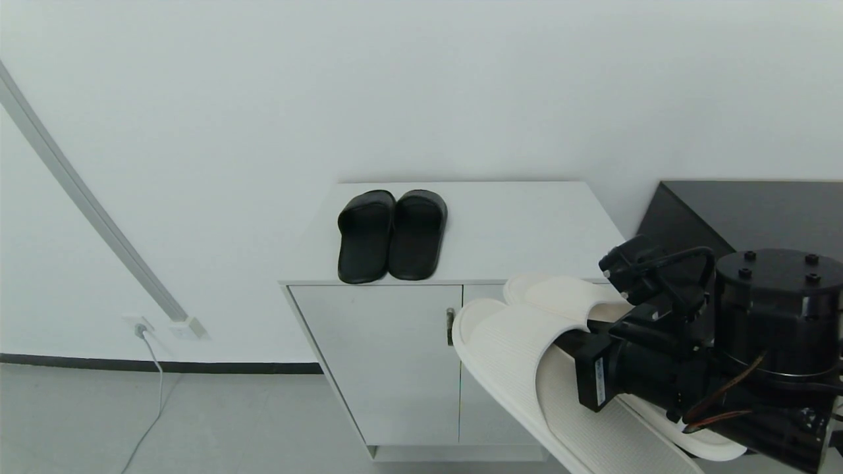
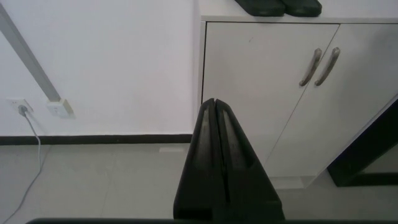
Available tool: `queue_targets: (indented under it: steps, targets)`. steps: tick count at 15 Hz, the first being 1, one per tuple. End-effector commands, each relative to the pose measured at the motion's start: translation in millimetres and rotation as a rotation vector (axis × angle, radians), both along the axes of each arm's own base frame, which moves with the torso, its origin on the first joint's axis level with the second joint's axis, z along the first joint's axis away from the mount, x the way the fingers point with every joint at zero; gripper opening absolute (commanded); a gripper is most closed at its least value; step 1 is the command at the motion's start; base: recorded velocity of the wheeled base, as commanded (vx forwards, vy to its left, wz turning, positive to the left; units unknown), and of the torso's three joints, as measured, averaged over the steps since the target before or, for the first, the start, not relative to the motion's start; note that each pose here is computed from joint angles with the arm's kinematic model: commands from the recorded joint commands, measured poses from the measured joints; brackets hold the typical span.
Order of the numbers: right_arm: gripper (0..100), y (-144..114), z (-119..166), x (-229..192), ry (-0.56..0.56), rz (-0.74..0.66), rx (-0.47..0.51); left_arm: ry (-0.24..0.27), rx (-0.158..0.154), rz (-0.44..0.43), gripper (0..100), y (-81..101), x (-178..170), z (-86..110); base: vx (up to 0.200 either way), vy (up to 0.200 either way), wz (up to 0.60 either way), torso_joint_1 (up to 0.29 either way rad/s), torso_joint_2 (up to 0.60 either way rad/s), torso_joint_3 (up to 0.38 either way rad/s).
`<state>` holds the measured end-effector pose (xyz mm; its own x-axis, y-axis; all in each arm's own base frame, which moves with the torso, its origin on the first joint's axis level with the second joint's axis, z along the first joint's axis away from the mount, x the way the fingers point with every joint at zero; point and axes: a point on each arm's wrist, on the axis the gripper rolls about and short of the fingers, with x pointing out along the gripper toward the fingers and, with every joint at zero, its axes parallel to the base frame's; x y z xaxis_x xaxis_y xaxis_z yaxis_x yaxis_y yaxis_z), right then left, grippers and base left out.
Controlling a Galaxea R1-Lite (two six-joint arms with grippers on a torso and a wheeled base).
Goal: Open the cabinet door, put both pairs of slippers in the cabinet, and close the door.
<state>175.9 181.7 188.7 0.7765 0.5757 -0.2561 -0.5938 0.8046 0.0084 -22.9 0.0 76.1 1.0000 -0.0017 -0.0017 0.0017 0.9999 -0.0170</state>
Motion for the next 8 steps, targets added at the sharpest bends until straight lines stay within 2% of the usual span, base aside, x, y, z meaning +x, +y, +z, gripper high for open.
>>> queue_targets:
  steps: [1,6,8]
  targets:
    - [0,0.6,-0.3,0.3,0.001,0.0,0.0,0.001,-0.001,0.0,0,0.0,0.1,0.0,0.0,0.0,0.0,0.0,0.0,0.0]
    - [0,0.9,-3.5,0.6,0.01,0.001,-0.008,0.003,0.002,0.0,0,0.0,0.2,-0.4,0.0,0.0,0.0,0.0,0.0,0.0]
    - [0,0.8,-3.9,0.4,0.01,0.002,-0.01,0.003,0.003,0.002,0,0.0,0.2,-0.4,0.0,0.0,0.0,-0.075,0.16,0.105]
